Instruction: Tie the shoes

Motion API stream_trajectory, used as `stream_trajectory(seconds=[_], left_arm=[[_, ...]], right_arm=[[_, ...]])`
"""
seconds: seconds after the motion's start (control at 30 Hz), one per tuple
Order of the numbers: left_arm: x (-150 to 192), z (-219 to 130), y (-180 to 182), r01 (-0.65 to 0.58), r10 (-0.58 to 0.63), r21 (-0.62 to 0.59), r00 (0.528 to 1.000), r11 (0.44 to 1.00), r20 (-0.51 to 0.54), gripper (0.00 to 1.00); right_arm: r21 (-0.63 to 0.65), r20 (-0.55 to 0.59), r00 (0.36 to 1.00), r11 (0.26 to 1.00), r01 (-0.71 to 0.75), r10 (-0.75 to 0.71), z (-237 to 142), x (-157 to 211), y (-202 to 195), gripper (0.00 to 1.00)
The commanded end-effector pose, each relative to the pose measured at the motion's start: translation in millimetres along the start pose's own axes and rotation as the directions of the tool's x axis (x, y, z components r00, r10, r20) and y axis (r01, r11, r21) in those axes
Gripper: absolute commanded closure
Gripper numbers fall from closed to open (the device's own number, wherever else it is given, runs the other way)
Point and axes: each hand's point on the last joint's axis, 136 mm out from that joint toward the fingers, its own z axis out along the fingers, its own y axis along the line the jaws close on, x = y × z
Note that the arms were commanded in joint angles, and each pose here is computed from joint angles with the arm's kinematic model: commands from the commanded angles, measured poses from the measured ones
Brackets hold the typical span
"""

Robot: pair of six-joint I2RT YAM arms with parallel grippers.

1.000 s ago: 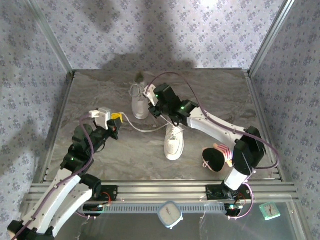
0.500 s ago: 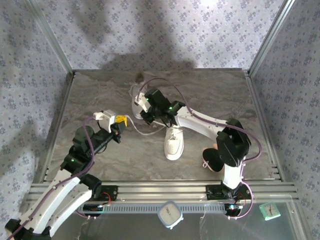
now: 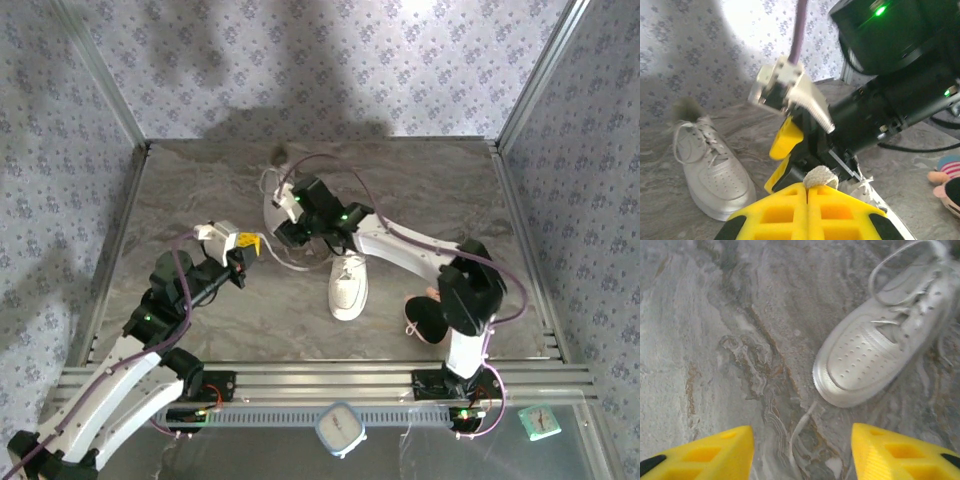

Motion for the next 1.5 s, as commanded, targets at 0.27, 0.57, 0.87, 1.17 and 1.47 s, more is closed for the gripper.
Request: stream_trajectory(seconds=[0.27,0.57,0.87,1.17,1.47], left_arm=[[-37.0,33.8,-33.7,-0.07,0.074,0.106,0.997,0.992,-0.034,1.0],[-57.0,76.3,-58.8,-0.105,0.118,0.165,0.991,0.981,-0.068,1.0],[-66.9,105.3,-75.1,-0.115,0.136,0.192,0.986,0.975,-0.098,1.0],[-72.3,116.2,-70.1,-0.11,0.129,0.154,0.985,0.982,-0.118,1.0],[-68.6,117.2,-69.9,-0.099,0.119,0.152,0.985,0.983,-0.129,1.0]], right_arm=[[0.224,0.162,0.857,0.828,-0.514,0.488,-98.4,90.9,-93.7,0.42],[0.064,0.12,0.552,0.548,-0.834,0.825,-83.8,164.9,-112.3,0.49],[-0.039,0.067,0.349,0.352,-0.935,0.935,-60.9,190.1,-118.3,0.57],[-0.088,0.045,0.319,0.322,-0.943,0.947,-55.6,191.7,-112.1,0.56],[-0.11,0.009,0.296,0.296,-0.949,0.955,-46.5,197.0,-105.1,0.56]])
